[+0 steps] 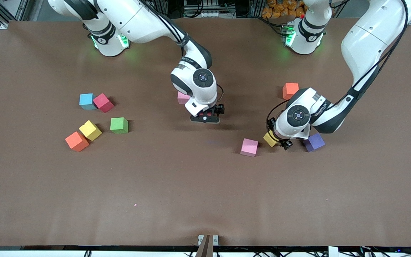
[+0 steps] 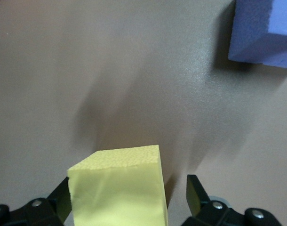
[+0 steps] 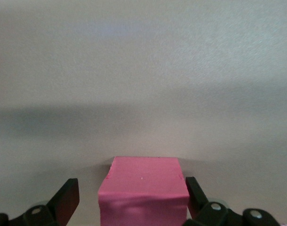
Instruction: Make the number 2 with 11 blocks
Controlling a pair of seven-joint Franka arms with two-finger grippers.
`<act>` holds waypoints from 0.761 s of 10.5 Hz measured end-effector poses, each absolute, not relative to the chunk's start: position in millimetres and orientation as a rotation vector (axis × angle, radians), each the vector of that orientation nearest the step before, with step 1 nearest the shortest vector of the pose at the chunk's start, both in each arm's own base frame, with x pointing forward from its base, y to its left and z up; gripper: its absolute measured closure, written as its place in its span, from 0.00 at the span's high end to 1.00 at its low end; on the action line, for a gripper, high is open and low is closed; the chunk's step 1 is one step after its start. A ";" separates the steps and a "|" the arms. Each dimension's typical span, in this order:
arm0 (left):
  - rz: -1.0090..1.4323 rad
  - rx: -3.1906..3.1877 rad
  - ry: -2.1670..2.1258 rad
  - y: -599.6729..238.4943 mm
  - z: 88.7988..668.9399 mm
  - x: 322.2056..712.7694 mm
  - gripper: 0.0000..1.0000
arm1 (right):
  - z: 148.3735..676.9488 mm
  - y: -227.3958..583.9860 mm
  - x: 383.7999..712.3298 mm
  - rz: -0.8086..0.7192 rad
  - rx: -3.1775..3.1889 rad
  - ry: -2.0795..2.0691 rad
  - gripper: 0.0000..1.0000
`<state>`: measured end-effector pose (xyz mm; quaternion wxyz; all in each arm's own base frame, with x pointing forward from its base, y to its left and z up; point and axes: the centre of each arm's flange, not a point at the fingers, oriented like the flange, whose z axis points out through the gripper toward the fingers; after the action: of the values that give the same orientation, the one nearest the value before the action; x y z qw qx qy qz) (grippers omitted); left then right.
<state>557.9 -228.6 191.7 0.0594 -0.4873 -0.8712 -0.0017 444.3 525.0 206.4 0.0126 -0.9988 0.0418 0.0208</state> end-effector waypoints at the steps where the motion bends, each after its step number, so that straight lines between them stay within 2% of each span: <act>1: -0.012 -1.483 -2.638 -228.6 192.1 558.5 0.87 | 219.7 524.4 445.7 0.065 -3.124 0.114 1.00; 3: -0.022 -1.492 -2.643 -228.9 194.2 561.1 0.63 | 260.7 521.1 447.9 0.035 -3.130 0.107 1.00; 5: -0.027 -1.500 -2.652 -229.9 198.0 565.2 0.59 | 302.0 494.8 461.7 -0.008 -3.133 0.059 1.00; 8: -0.078 -1.640 -2.633 -253.0 215.5 574.2 0.59 | 304.8 406.8 481.8 0.042 -3.195 -0.077 1.00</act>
<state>574.2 -253.0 215.5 0.0192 -0.5285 -0.8484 -0.0251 481.8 406.8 304.8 -0.0272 -0.9992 -0.0242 0.0131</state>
